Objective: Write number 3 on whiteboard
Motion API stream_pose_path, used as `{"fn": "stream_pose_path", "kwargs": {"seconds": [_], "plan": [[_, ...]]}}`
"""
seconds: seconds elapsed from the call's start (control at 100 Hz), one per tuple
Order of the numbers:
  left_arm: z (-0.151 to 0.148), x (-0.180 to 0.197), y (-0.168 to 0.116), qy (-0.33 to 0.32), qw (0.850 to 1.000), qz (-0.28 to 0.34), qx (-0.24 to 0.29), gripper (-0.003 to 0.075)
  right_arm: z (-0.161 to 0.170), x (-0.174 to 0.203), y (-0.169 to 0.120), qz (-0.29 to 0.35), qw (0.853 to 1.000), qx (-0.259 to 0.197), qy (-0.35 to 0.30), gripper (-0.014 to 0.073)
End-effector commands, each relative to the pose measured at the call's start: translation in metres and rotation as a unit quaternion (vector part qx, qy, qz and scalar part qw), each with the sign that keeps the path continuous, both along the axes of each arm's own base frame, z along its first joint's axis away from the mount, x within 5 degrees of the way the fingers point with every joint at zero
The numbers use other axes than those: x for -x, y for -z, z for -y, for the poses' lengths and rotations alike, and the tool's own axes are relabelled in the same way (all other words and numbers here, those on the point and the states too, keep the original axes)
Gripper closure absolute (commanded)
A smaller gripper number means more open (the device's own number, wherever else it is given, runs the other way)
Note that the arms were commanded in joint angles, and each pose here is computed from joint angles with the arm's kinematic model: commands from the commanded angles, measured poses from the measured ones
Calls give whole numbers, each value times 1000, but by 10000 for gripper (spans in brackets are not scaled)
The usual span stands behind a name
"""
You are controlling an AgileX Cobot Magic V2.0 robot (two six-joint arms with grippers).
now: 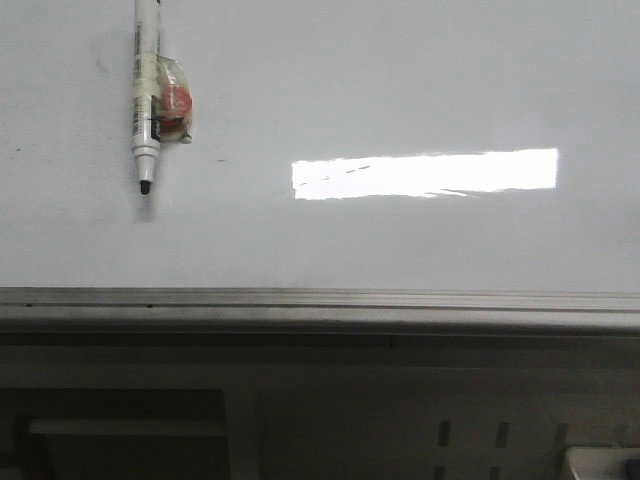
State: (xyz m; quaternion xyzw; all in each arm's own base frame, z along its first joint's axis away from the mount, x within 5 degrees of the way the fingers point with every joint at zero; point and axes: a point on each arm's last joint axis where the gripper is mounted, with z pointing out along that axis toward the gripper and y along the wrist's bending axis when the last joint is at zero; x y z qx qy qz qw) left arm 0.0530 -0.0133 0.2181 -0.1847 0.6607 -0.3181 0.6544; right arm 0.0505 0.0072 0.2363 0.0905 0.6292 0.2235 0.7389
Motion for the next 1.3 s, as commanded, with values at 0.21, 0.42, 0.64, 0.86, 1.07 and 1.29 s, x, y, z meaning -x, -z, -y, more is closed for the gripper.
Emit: {"fn": "stream_pose_path", "kwargs": {"seconds": [0.21,0.42,0.64,0.86,1.07,1.29], "plan": [[13,-16,-77,65,969,2,-238,304,-2,4,-59,12,997,75,0,321],[32,-52,-87,184,947,-101,-242,251,-5,-8,-79,-17,997,81,-6,230],[57,-92,-90,260,924,-129,-248,290,-6,-13,-80,-35,996,84,-9,230],[87,-132,-90,301,905,-154,-257,290,-6,-13,-79,-41,995,85,-10,230],[108,-163,-83,306,898,-172,-265,290,-6,-13,-78,-42,995,86,-11,230],[116,-182,-67,307,889,-201,-275,290,-7,-13,-77,-51,995,83,-14,230]]}}
